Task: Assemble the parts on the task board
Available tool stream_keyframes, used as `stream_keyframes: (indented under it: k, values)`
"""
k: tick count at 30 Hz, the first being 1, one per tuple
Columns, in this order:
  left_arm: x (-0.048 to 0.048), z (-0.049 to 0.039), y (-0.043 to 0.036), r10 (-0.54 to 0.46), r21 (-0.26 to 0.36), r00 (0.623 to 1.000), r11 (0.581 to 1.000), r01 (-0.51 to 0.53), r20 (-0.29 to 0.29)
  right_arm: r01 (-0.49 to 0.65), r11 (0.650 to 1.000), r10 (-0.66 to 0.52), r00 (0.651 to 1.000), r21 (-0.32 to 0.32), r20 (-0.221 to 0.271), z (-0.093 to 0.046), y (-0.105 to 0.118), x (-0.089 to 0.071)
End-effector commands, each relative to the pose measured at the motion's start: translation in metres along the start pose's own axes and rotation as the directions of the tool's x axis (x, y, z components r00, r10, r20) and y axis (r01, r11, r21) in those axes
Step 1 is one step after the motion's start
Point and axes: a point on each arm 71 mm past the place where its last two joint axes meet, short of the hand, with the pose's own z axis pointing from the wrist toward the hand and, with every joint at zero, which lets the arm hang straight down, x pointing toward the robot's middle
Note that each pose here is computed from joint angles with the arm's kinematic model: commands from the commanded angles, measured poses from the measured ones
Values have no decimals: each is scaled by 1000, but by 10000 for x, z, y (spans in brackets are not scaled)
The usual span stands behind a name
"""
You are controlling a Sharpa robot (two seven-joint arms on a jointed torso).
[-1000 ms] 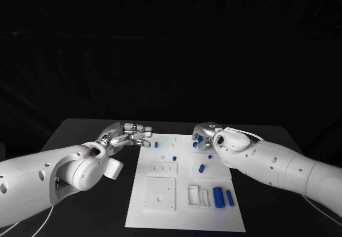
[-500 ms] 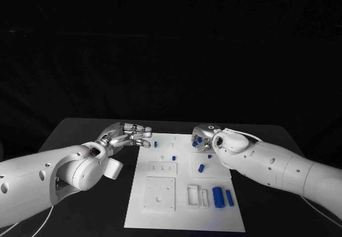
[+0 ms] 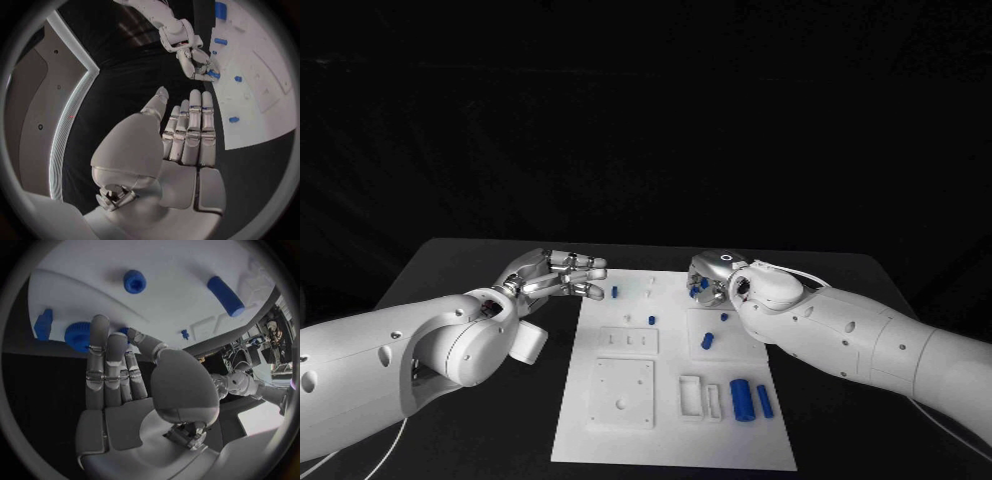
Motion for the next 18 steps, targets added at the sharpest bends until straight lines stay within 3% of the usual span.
stream_keyframes:
  k: [1, 18]
  values:
    - [27, 9, -18, -2, 6, 1000, 1000, 3, -21, 30, 1000, -30, 998, 5, 58, -3, 10, -39]
    - [24, 10, -16, -1, 4, 1000, 1000, 1, -18, 7, 1000, -7, 983, 4, 184, 20, 182, -150]
